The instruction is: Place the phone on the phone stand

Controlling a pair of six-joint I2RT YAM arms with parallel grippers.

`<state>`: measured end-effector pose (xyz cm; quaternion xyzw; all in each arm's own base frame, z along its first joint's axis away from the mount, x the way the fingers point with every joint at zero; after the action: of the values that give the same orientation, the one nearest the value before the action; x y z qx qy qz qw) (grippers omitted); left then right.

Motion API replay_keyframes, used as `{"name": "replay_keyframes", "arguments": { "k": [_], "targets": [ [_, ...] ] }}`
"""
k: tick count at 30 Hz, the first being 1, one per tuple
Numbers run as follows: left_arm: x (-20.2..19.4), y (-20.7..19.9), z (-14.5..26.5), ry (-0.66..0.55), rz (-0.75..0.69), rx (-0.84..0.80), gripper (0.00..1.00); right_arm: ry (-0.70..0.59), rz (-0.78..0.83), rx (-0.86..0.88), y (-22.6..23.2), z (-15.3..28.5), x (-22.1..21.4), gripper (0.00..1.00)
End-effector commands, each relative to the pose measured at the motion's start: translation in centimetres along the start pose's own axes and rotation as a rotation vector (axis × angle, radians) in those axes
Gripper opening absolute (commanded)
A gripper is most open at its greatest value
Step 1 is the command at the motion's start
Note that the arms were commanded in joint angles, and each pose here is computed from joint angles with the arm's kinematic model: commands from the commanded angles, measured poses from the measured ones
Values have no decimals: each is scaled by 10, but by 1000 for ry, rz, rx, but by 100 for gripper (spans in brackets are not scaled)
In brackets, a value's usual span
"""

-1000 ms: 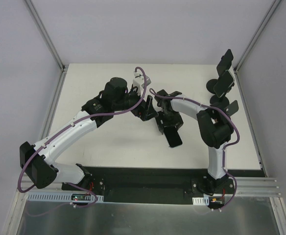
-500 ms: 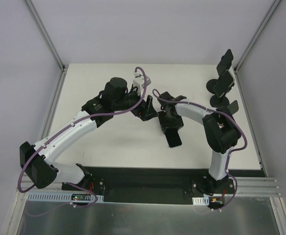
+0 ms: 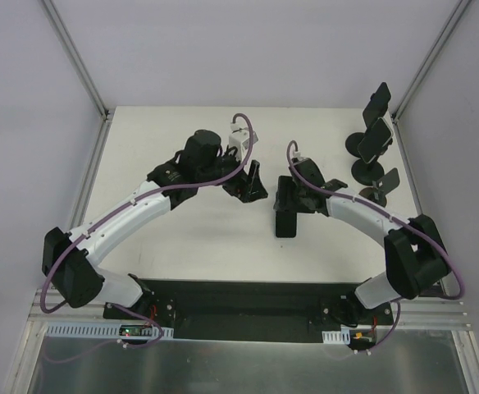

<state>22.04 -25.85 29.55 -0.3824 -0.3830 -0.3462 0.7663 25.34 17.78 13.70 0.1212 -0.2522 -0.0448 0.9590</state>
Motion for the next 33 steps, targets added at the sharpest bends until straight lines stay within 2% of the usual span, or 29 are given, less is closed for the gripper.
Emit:
{"name": "replay_keyframes", "arguments": {
  "k": [1, 4, 13, 14, 20, 23, 24, 25, 26, 27, 28, 29, 30, 31, 32, 33],
  "targets": [
    [-6, 8, -15, 22, 37, -22, 71, -140, -176, 240, 16, 18, 19, 1],
    [-16, 16, -28, 50, 40, -33, 70, -178, -226, 317, 18, 28, 24, 1],
    [-37, 11, -61, 158, 83, -241, 69, -228, -442, 590, 29, 75, 37, 1],
    [-37, 10, -63, 161, 85, -254, 63, -243, -448, 617, 31, 84, 39, 1],
    [-43, 12, -71, 187, 107, -258, 43, -267, -520, 704, 36, 108, 41, 1],
    [-41, 13, -70, 180, 100, -244, 25, -261, -531, 735, 38, 113, 35, 1],
    [-39, 12, -68, 173, 94, -246, 13, -257, -527, 739, 38, 114, 33, 1],
    [-38, 10, -67, 171, 90, -258, 6, -249, -520, 740, 38, 112, 30, 3],
    [-37, 9, -65, 165, 84, -263, 3, -251, -507, 751, 37, 115, 28, 12],
    [-34, 6, -62, 156, 77, -270, 2, -264, -466, 749, 35, 114, 26, 26],
    [-33, 4, -60, 153, 73, -279, 0, -265, -433, 746, 32, 113, 21, 60],
    [-31, 2, -58, 144, 59, -298, 0, -287, -398, 757, 26, 116, 23, 75],
    [-28, -3, -55, 135, 46, -313, 0, -312, -294, 762, 19, 117, 23, 86],
    [-27, -5, -52, 129, 36, -325, 0, -272, -218, 825, 16, 123, 19, 96],
    [-25, -10, -50, 124, 26, -360, 0, -300, -188, 818, 1, 127, 21, 99],
    [-22, -15, -47, 109, 10, -390, 0, -302, -87, 841, -6, 130, 18, 100]
  ]
}}
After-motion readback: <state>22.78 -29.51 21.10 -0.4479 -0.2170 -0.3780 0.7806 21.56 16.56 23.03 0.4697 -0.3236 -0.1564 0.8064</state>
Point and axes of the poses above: each gripper's point midway between its finger pads, its own z axis back along the fingers, its own y axis along the line the jaws close on, x = y × z, the point moved 8 cm from there along z, back along the fingers, and after that the axes turned 8 degrees about -z, right-handed, at the moved point
